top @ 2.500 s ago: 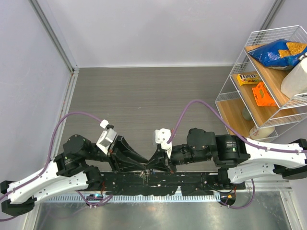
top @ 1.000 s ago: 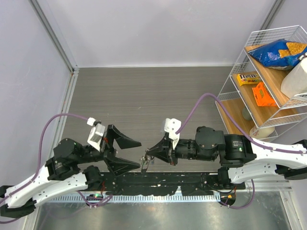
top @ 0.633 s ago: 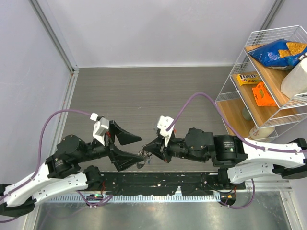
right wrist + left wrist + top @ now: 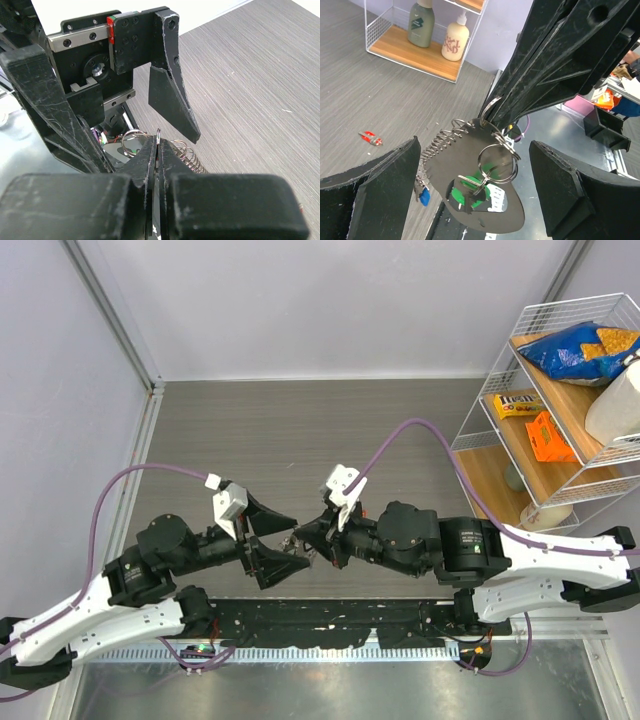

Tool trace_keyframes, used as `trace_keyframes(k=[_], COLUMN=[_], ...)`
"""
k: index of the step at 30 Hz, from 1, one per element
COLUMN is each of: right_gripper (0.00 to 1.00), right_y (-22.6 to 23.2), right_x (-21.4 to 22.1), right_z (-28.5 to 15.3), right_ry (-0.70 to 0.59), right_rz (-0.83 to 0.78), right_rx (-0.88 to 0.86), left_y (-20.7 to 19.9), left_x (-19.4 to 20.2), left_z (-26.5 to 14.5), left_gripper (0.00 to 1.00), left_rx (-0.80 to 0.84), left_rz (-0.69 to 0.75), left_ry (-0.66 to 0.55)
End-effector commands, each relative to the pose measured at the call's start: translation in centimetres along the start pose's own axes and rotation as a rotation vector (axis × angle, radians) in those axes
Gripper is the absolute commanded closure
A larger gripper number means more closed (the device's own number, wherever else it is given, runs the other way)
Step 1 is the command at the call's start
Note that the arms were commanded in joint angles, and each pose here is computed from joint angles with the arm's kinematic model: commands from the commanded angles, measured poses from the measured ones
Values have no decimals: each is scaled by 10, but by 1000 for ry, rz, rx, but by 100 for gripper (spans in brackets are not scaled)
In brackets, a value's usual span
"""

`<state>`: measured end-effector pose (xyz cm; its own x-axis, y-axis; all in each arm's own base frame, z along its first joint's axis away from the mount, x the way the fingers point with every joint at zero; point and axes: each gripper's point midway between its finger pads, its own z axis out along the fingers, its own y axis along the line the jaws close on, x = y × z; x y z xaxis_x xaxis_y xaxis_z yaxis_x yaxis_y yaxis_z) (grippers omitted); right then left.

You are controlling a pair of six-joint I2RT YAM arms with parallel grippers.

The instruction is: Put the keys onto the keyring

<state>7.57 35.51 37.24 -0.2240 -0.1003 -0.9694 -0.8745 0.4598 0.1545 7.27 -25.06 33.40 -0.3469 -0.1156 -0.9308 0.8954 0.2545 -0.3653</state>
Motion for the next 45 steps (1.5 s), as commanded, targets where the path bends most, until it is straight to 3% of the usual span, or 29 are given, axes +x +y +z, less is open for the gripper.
trace_keyframes(k=[1, 14, 28, 30, 42, 45], right_gripper=[94, 94, 94, 94, 94, 94], right_y=[8, 16, 27, 27, 30, 31], right_x=[-38, -24, -25, -25, -27, -26], right_z=[-5, 0, 4, 3, 0, 1], right_ry=[-99, -67, -64, -64, -68, -64], right_rz=[64, 95, 108, 107, 124, 130], right_rx=[-20, -53, -101, -100, -118, -124], left_y=[1, 10, 21, 20, 22, 23], left_x=[-16, -29, -27, -27, -33, -36], left_z=[-2, -12, 1, 3, 7, 7], left_gripper=[4, 6, 12, 18, 80, 86], left_rx=[-4, -62, -102, -93, -100, -105], left_rz=[64, 93, 122, 132, 181, 189], left_ry=[-69, -146, -134, -139, -155, -168])
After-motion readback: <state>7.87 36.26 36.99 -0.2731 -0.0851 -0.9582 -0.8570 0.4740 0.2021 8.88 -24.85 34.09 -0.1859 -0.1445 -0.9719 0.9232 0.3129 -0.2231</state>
